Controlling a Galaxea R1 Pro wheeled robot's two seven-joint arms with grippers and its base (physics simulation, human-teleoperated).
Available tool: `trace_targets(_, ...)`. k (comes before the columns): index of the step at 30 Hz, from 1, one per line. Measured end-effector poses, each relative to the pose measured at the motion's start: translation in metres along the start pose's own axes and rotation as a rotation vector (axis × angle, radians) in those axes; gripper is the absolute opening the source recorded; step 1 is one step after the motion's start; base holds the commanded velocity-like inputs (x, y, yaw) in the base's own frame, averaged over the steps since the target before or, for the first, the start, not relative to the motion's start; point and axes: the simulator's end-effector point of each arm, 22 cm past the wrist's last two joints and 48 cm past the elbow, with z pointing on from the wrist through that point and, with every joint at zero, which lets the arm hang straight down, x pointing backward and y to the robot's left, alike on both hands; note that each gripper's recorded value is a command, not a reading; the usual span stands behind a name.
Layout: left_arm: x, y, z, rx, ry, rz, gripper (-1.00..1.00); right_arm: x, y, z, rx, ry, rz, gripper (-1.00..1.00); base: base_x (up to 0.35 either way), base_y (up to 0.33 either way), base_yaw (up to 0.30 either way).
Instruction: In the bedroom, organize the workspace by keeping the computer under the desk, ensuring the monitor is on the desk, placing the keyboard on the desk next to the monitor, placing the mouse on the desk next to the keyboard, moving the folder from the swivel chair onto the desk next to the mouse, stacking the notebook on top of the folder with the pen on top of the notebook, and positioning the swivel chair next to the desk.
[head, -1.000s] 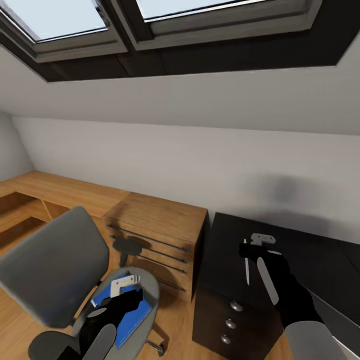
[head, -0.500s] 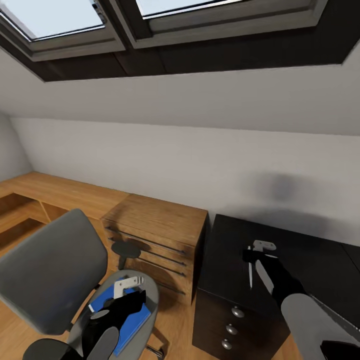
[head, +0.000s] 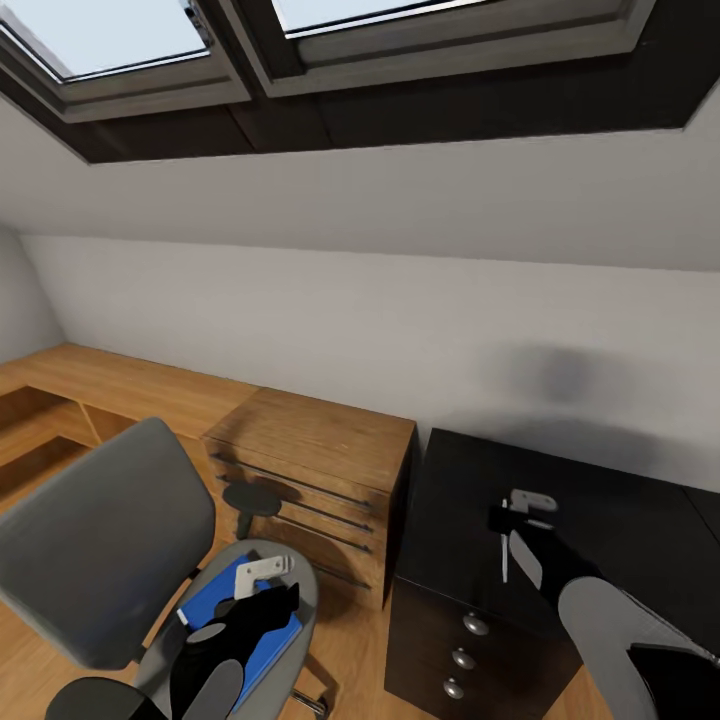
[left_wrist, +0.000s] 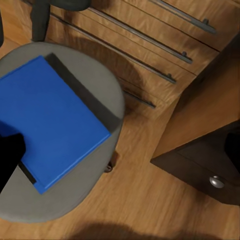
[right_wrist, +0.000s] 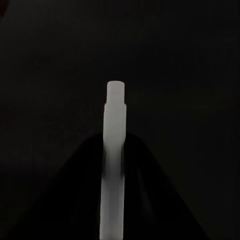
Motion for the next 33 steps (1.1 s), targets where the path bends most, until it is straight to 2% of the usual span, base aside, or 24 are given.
trace_targets(2,0.0,0.0,0.0,0.001,-0.001,-0.001,1.0,0.0,-0.004,0.0,0.021,-0.007,0.007,-1.0,0.0,0.0,0.0)
trace_targets(3,-0.003,-0.001,0.001,0.001,-0.017,-0.018,1.0,0.002,-0.007,0.001,0.047,-0.009,0.016,-1.0,0.0,0.0,0.0)
trace_targets(9,-0.006,0.005,0.006,-0.028,-0.042,-0.044,1.0,0.007,-0.004,0.005,0.056,-0.008,0.023,-1.0,0.0,0.0,0.0)
trace_targets(33,0.007,0.014,0.028,-0.053,-0.047,-0.051,1.0,0.024,-0.002,0.026,0.063,-0.009,0.026,-1.0,0.0,0.0,0.0)
